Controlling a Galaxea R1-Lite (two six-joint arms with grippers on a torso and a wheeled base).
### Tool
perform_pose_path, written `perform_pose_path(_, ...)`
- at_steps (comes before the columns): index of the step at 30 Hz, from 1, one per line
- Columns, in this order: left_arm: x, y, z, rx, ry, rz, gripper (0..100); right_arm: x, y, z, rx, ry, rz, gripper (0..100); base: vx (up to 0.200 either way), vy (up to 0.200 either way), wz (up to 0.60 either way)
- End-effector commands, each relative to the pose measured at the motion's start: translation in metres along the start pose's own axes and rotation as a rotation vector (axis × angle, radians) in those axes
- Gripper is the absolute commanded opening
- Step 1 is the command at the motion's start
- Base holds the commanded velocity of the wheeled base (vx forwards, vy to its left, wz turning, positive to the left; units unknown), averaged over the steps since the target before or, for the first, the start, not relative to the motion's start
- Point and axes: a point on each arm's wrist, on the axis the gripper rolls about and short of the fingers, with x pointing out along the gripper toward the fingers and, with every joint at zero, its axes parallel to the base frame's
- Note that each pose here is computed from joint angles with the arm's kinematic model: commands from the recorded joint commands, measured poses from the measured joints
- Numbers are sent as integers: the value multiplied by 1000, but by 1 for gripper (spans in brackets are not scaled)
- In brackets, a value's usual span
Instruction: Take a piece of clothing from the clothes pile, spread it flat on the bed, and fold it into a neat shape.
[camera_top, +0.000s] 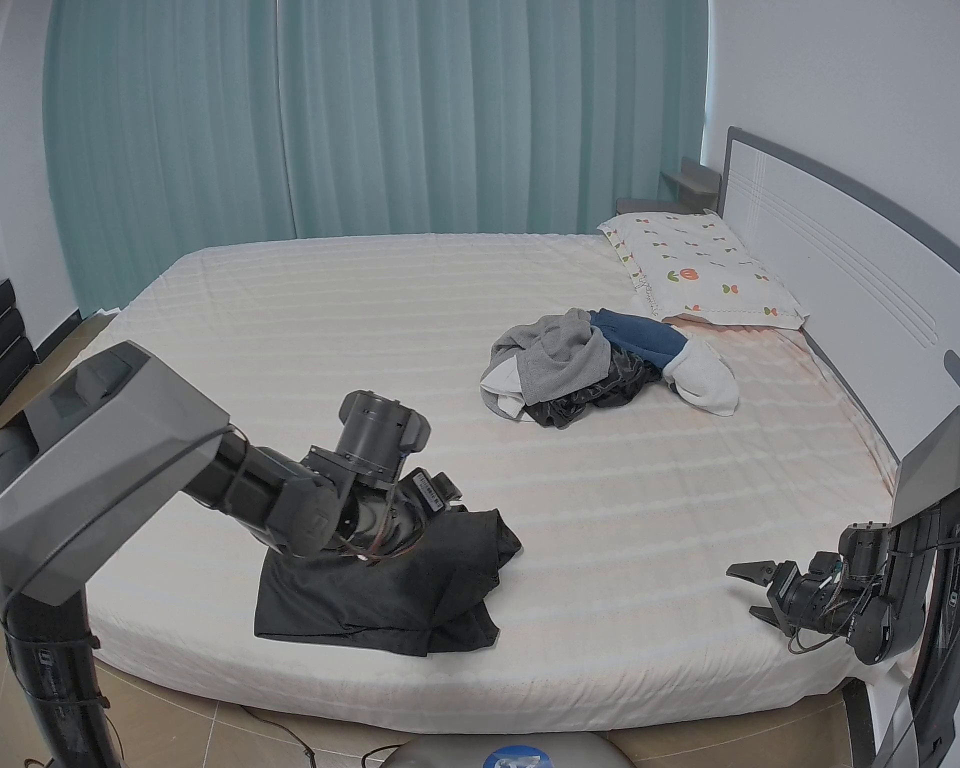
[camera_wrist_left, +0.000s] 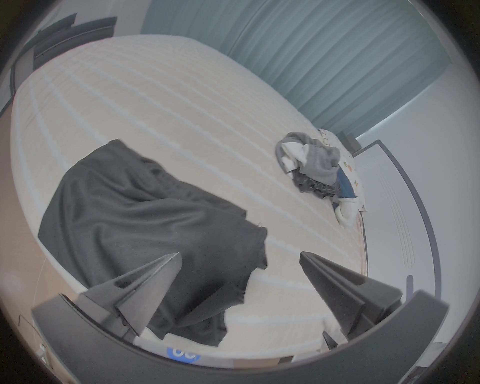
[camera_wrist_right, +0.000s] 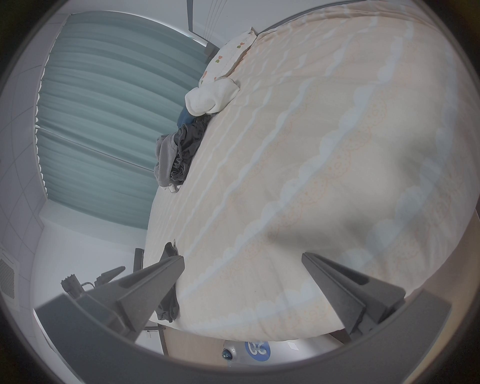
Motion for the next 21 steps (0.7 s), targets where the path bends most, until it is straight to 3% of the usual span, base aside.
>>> perform_pose_path(1, -32, 36, 25, -85, 29, -1, 100, 0, 1, 1, -4, -4, 7, 100, 0, 0, 0)
perform_pose_path(7, -41, 82, 48, -289, 22, -71, 100, 0, 0, 1, -3, -6, 6, 100, 0, 0, 0)
perform_pose_path(12, -42, 117, 58, -396, 51, -134, 100, 0, 1, 1, -4, -5, 6, 100, 0, 0, 0)
perform_pose_path(21, -49, 150, 74, -482, 70, -157, 100, 0, 1, 1, -4, -4, 7, 100, 0, 0, 0)
